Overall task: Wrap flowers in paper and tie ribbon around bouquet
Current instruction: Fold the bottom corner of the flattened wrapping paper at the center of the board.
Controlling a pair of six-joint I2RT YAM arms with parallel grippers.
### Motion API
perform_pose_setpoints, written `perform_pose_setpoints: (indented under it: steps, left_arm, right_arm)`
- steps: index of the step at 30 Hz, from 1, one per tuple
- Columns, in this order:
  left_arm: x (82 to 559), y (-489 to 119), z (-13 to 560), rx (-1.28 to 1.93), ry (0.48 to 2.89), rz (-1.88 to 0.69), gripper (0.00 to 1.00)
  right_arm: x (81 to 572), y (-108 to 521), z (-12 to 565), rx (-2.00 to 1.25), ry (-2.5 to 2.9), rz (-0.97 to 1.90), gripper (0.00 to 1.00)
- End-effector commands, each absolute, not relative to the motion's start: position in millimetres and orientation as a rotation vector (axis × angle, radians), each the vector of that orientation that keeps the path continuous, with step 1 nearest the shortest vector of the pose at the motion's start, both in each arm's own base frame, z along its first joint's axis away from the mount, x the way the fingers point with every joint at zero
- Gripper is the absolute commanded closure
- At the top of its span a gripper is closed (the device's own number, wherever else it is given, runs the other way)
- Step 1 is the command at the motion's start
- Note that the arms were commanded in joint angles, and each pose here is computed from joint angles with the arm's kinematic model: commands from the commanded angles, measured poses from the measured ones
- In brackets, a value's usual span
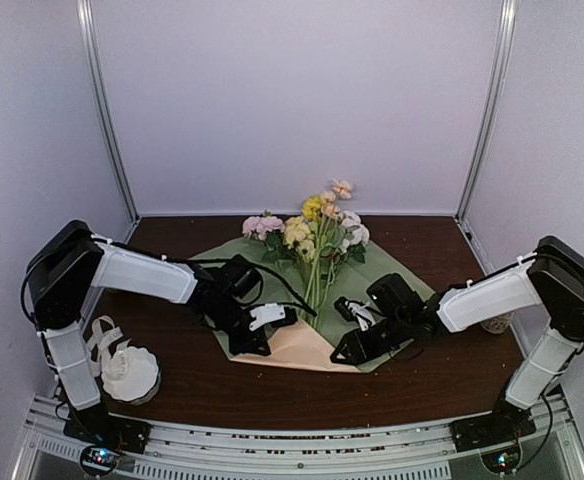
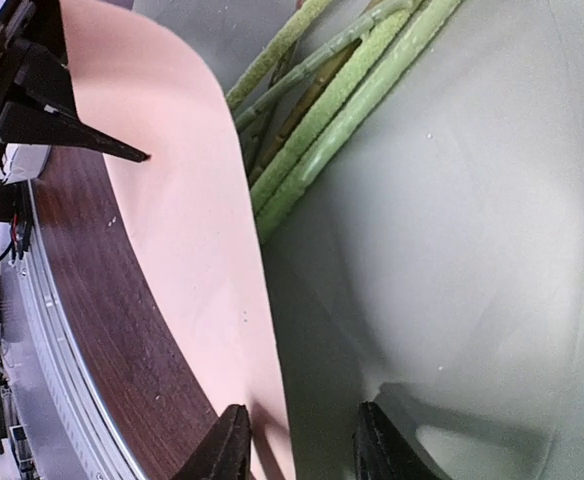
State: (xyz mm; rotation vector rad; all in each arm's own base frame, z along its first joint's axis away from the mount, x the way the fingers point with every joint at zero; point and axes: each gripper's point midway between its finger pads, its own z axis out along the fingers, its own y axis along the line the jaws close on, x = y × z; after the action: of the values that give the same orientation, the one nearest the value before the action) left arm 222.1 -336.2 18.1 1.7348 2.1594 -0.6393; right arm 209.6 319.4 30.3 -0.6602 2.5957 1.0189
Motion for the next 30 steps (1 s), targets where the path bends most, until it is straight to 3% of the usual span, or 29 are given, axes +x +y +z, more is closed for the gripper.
perform_pose_setpoints:
  steps: [1,6,10,13,22,25,27,30]
  left_arm:
    - [224,-333,14,1.715,2.223,-0.635,1.0]
    - [223,-333,13,1.716,2.223,-0.639,1.0]
    - [222,-332,14,1.715,2.229,-0.639,1.0]
    - [224,-331,17,1.709,2.228,-0.627,1.0]
    - [240,-320,28,1.605,2.283,-0.518,1.0]
    - [242,-308,25,1.552,2.339,-0.447,0.85]
    - [242,-300,29,1.507,2.349,-0.406,0.65]
    - [247,-291,55,1.39,2.297,-0.373,0.6]
  right_arm:
    - [194,322,35,-0.68,2.578,1.115,0.62]
    - [188,335,43,-0.744,2.545,1.142,0.62]
    - [187,331,33,-0.731,2.59,1.086,0.89]
    - [189,316,25,-0.697,2.637,0.987,1.0]
    - [187,306,13,-0.672,2.704,0.942,1.0]
    - [188,307,10,-0.65,2.728,0.948,1.0]
    - [186,306,8,-0.631,2.747,0.95,1.0]
    - [185,304,9,-0.59,2.76,0.953,1.0]
